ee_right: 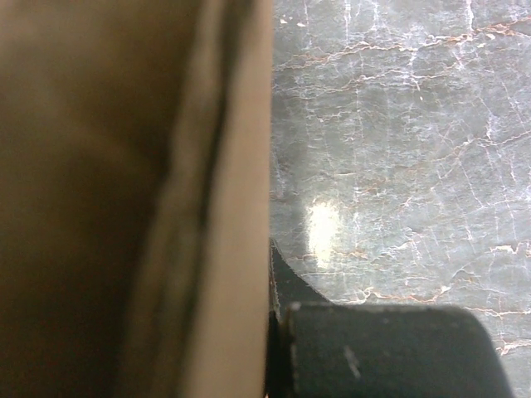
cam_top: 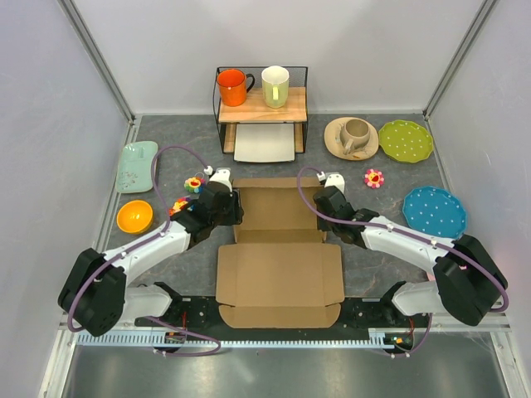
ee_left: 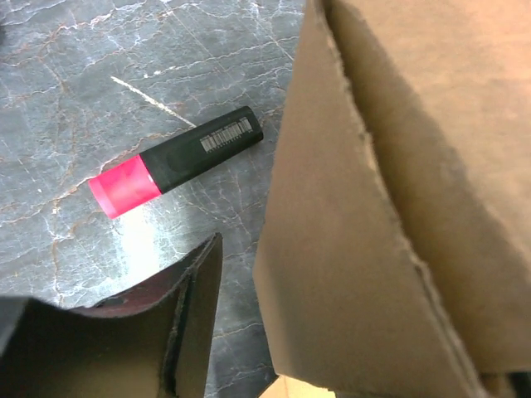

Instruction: Fold the paper box

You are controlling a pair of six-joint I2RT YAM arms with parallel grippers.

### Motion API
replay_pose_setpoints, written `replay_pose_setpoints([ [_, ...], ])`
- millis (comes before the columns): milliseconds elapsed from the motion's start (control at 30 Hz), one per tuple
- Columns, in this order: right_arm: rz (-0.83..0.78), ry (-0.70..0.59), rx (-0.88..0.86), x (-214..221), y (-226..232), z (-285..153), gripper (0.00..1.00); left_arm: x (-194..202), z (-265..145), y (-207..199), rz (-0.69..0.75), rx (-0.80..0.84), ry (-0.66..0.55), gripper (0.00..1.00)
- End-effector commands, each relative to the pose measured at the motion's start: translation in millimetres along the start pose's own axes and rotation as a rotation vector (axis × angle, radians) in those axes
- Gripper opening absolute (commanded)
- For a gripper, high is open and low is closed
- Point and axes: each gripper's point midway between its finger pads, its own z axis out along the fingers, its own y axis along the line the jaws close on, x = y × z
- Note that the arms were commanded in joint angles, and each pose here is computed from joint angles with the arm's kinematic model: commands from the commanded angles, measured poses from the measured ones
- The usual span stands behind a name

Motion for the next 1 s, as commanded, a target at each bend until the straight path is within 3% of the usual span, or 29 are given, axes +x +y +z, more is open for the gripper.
replay_pose_setpoints([
  [0, 0.035, -0.059, -0.037, -14, 8, -2, 0.00, -5, -5, -1, -0.050, 0.002, -0.023, 0.50],
  [167, 0.033, -0.063, -0.040, -15, 8, -3, 0.00, 0, 0, 13, -0.021, -0.066, -0.026, 0.29],
  [300, 0.038, -0.076, -0.050, -19, 11, -8, 0.00, 7, 7, 25, 0.045, -0.165, -0.026, 0.02],
  [533, 0.038, -0.097, -0.055, -25, 13, -15, 0.00, -3, 3, 31, 0.117, -0.269, -0.118, 0.02],
  [733, 0.038, -0.204, -0.067, -52, 17, -18, 0.00, -42, 2, 4, 0.058, -0.153, -0.291, 0.03],
  [967, 0.037, -0.387, -0.035, -98, 18, -22, 0.00, -80, -6, -29, -0.003, 0.016, -0.470, 0.29],
])
